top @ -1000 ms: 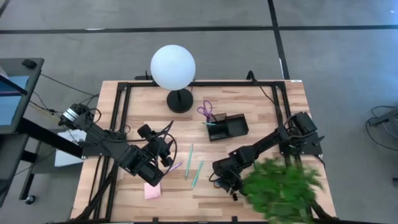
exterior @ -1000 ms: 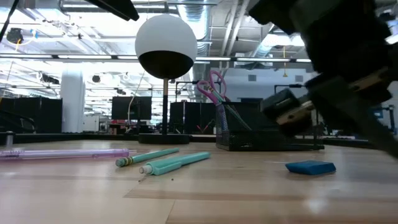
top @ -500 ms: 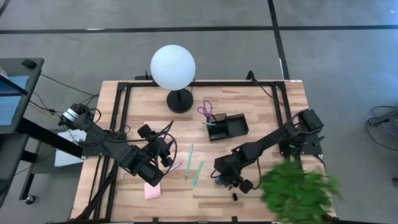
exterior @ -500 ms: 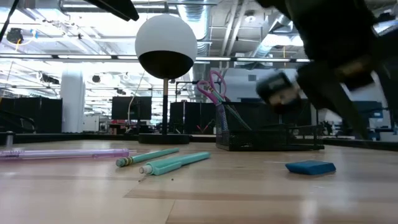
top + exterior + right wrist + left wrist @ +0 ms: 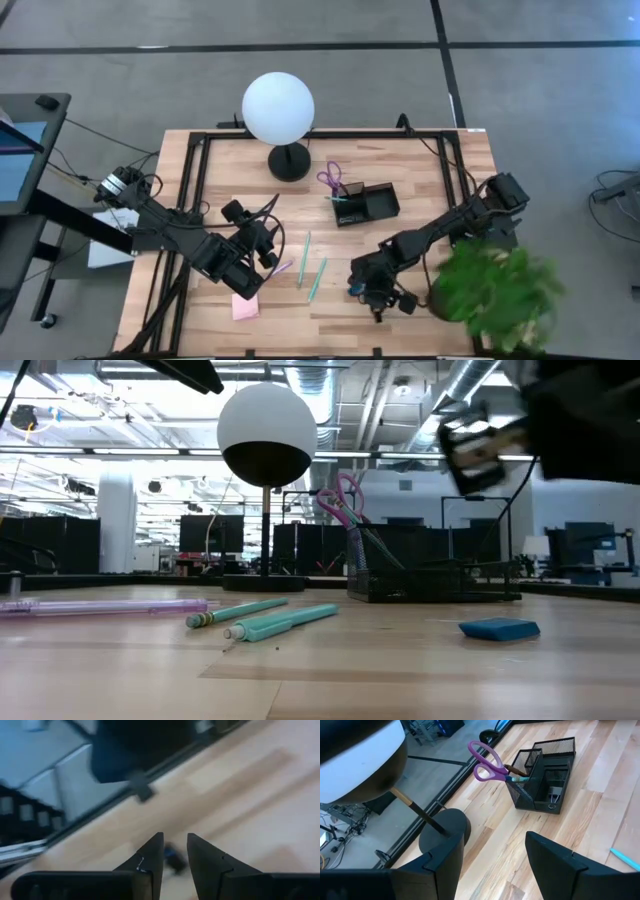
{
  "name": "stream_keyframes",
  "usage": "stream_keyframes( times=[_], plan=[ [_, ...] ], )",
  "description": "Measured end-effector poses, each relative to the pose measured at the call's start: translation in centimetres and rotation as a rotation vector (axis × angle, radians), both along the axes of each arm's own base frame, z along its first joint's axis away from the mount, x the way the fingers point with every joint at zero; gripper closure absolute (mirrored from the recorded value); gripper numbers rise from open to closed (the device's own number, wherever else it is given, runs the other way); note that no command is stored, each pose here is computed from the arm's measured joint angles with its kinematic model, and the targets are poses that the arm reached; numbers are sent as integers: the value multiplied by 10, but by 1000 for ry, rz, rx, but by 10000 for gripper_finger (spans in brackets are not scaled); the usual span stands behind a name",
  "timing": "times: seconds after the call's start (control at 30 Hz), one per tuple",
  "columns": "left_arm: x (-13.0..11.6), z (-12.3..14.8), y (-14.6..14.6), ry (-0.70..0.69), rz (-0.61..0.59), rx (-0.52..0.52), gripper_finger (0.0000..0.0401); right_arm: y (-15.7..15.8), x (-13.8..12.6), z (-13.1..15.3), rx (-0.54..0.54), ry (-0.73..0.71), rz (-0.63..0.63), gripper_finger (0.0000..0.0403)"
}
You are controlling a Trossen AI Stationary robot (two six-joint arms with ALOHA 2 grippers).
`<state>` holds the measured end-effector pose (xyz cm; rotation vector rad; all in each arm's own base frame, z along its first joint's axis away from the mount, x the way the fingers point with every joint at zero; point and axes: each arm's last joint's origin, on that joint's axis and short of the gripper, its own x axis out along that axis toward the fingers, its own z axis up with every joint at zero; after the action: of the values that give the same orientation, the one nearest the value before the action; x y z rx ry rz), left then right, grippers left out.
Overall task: Pick and place office supplies into organizer
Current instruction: Put the black binder clip into the black desk organizer
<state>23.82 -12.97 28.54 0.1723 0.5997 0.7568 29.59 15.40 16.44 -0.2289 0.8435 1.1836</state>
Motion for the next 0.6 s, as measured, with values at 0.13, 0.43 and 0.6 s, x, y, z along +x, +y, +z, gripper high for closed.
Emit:
stream_keyframes(
  times=[0.13, 0.43, 0.6],
  plan=[
    [0, 0, 0, 0, 0, 0, 191, 9, -4, -16, 13, 88, 47, 322],
    [0, 0, 0, -1, 0, 0, 191, 14, -1, -50, -26, 197, 35, 322],
    [0, 0, 0, -4, 0, -2, 191, 6, 6, -48, -54, 169, -9, 322]
  ],
)
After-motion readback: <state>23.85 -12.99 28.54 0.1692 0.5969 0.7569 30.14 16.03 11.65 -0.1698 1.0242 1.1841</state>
